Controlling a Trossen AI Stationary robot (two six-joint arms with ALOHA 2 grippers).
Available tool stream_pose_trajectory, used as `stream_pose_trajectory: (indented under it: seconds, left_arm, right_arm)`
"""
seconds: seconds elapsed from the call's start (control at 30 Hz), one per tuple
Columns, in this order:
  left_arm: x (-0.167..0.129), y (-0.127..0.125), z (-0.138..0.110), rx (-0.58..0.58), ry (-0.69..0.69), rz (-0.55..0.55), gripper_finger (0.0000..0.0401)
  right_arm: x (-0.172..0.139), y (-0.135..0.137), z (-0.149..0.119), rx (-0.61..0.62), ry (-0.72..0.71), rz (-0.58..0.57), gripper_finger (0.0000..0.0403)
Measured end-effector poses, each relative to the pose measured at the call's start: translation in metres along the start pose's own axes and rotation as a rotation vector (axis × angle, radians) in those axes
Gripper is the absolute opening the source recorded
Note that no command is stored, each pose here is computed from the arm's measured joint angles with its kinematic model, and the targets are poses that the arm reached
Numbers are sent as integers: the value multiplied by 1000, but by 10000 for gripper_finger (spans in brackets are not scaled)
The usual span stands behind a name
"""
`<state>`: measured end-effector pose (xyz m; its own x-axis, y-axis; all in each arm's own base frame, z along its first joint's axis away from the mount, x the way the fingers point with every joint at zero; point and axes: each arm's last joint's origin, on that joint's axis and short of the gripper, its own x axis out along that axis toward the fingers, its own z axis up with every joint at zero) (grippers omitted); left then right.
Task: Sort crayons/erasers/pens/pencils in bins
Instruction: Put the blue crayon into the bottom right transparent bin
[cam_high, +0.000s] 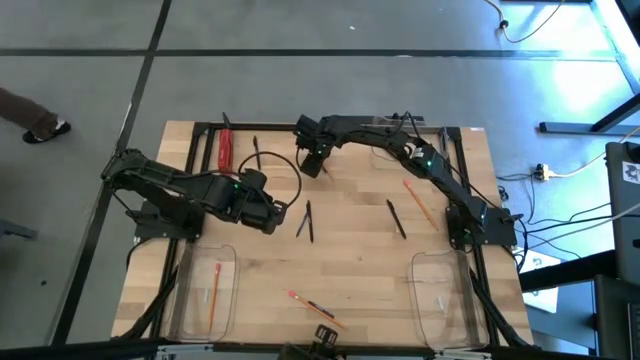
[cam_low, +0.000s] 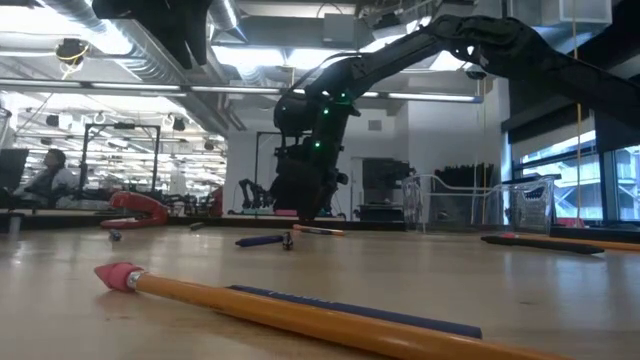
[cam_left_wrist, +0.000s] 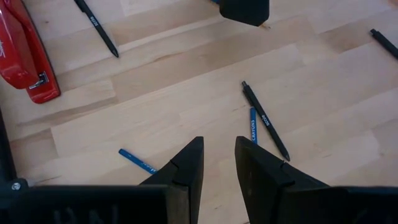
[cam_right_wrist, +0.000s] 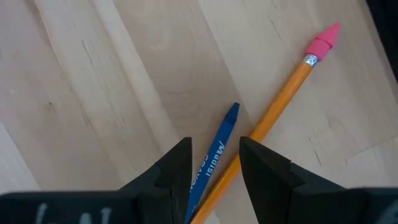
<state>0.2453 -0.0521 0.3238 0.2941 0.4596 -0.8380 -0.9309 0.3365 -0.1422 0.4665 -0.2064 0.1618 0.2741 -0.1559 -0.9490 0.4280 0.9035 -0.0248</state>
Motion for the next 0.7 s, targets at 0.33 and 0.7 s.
stream_pose_trajectory:
  seconds: [0.33,0.7]
  left_arm:
    - [0,0,0,0,0,0,85]
    - [0,0,0,0,0,0,85]
  right_arm:
    - [6,0,-3,-1,28,-2,136]
    - [5,6,-6,-143,62,15,136]
